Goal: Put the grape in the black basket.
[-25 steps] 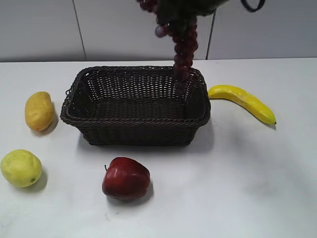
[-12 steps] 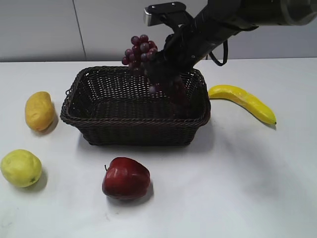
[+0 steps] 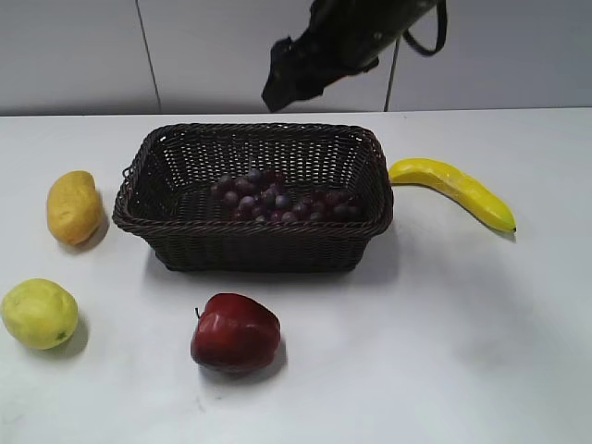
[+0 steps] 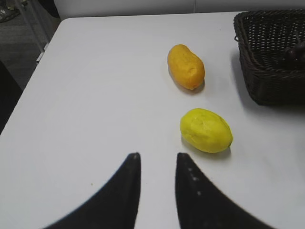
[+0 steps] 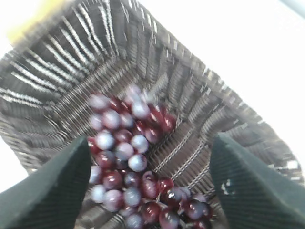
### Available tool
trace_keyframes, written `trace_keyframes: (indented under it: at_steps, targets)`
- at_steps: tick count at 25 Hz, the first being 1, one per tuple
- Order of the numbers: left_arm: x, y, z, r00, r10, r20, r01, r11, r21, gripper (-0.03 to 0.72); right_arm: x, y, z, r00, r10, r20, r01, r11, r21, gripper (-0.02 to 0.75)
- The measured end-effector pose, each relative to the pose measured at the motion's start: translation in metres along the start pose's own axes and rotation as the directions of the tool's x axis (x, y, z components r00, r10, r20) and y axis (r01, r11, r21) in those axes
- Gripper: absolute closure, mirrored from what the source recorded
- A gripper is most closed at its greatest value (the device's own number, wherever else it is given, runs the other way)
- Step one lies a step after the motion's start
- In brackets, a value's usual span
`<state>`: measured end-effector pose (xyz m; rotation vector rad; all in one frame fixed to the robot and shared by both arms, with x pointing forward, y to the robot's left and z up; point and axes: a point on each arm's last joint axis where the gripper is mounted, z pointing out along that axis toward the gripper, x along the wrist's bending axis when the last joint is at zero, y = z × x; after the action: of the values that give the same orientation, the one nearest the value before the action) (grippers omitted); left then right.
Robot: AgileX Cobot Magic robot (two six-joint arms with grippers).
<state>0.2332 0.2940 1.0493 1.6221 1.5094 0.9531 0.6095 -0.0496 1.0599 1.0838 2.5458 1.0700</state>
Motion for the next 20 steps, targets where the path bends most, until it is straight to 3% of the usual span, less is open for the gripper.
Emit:
trace_keyframes:
  at_steps: [5, 10, 14, 20]
  targets:
    - [0.000, 0.000, 0.000, 1.000, 0.000, 0.000, 0.000, 1.000, 0.000, 0.456, 0.011, 0.018, -0.056, 1.000, -0.017, 0.026, 0.018, 1.000, -0.021, 0.148]
    - [0.000, 0.000, 0.000, 1.000, 0.000, 0.000, 0.000, 1.000, 0.000, 0.456, 0.021, 0.012, -0.110, 0.997, 0.005, 0.075, -0.010, 0.997, 0.070, 0.148]
    - [0.000, 0.000, 0.000, 1.000, 0.000, 0.000, 0.000, 1.000, 0.000, 0.456, 0.026, 0.001, -0.137, 0.994, 0.038, 0.104, -0.055, 0.985, 0.163, 0.148]
    - [0.000, 0.000, 0.000, 1.000, 0.000, 0.000, 0.000, 1.000, 0.000, 0.456, 0.029, -0.015, -0.161, 0.983, 0.074, 0.170, -0.104, 0.979, 0.177, 0.148]
